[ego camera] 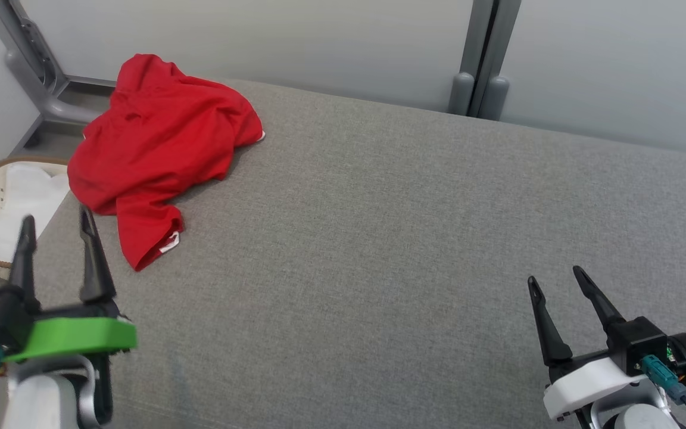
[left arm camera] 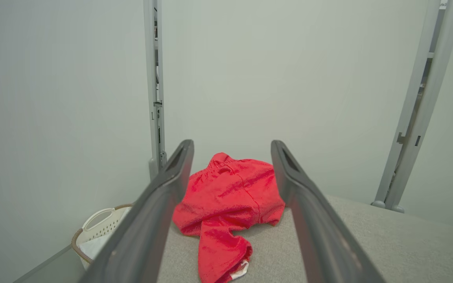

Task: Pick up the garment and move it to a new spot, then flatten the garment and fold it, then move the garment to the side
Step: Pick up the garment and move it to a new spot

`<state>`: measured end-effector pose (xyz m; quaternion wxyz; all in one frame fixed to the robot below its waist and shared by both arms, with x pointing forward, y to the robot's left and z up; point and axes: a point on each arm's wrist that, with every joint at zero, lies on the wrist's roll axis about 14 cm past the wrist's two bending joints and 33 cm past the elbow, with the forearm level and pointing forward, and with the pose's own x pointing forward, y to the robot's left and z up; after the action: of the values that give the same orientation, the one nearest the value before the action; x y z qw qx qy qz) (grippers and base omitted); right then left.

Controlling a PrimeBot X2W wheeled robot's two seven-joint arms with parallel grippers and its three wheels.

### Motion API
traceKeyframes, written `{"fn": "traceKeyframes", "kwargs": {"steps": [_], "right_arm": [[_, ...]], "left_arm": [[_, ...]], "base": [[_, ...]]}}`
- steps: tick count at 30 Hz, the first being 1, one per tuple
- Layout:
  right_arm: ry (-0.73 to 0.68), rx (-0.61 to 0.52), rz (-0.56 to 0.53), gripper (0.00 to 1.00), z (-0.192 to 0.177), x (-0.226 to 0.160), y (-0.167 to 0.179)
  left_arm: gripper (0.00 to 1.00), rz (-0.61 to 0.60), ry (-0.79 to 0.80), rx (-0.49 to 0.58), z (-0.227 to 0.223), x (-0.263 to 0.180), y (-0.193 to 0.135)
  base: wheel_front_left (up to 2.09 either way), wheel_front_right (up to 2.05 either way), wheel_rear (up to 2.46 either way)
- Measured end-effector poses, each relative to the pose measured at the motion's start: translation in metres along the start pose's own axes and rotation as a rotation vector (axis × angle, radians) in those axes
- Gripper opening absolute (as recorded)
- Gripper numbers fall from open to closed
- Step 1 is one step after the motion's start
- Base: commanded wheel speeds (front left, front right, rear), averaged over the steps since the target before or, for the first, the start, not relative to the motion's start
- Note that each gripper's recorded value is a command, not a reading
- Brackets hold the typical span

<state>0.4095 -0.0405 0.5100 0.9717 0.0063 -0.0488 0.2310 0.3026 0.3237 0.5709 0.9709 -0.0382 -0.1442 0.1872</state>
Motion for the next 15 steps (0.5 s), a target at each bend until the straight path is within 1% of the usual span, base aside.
{"fn": "traceKeyframes", "kwargs": {"steps": [1,2,5,7,9,10,12,15], "right_arm": [[0.001,-0.003,0.0,1.0,-0.001,0.001,-0.001],[0.002,-0.01,-0.002,1.0,-0.003,0.005,-0.003],[0.004,-0.026,0.004,1.0,-0.006,0.011,-0.004],[0.008,-0.034,0.008,1.0,-0.009,0.016,-0.004],[0.006,-0.043,0.012,1.0,-0.011,0.022,-0.005],[0.006,-0.05,0.013,1.0,-0.013,0.025,-0.006],[0.009,-0.062,0.016,1.0,-0.017,0.032,-0.009],[0.026,-0.08,0.022,1.0,-0.028,0.039,-0.011]], "left_arm": [[1.0,-0.007,-0.04,0.019,0.013,0.011,0.002],[1.0,-0.026,-0.109,0.056,0.036,0.031,0.002],[1.0,-0.031,-0.175,0.111,0.061,0.06,0.012],[1.0,-0.028,-0.196,0.134,0.072,0.078,0.017],[1.0,-0.016,-0.198,0.132,0.074,0.096,0.022],[1.0,-0.017,-0.187,0.139,0.073,0.106,0.024],[1.0,-0.013,-0.12,0.154,0.056,0.123,0.028],[1.0,0.014,0.024,0.123,0.013,0.137,0.035]], "base": [[0.0,0.0,0.0],[0.0,0.0,0.0],[0.0,0.0,0.0],[0.0,0.0,0.0],[0.0,0.0,0.0],[0.0,0.0,0.0],[0.0,0.0,0.0],[0.0,0.0,0.0]]}}
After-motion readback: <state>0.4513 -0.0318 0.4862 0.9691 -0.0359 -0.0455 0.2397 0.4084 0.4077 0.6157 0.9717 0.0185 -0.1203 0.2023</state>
